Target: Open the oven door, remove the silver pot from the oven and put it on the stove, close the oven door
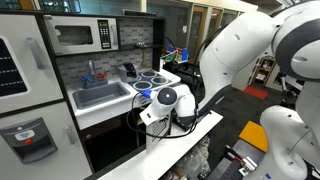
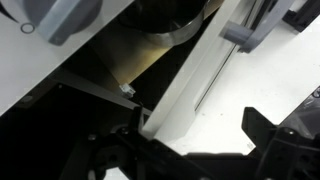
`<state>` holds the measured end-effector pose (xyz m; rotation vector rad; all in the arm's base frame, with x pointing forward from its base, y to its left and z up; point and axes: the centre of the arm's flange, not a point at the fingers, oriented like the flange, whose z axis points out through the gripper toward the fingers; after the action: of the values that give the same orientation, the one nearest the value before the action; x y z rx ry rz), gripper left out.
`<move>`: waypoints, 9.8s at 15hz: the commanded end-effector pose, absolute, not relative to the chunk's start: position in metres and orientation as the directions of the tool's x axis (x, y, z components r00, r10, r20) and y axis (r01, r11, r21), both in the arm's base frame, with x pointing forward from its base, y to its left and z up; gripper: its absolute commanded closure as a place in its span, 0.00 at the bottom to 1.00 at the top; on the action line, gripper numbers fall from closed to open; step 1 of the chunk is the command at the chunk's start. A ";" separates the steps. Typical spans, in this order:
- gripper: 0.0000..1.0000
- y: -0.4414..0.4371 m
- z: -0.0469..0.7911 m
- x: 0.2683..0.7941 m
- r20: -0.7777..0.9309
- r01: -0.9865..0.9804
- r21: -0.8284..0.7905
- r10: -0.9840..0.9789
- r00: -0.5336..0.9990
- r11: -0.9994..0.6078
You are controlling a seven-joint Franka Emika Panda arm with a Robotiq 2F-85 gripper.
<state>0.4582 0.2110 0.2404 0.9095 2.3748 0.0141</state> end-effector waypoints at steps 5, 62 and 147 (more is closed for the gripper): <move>0.00 0.187 0.252 0.425 -0.493 0.636 0.145 0.612 -0.618 0.758; 0.00 0.029 0.319 0.413 -0.366 0.846 -0.150 0.766 -0.528 0.512; 0.00 0.167 0.099 0.526 -0.144 0.461 0.887 0.940 0.308 -0.016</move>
<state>0.5110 0.1749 0.0994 1.5781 1.2969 0.6110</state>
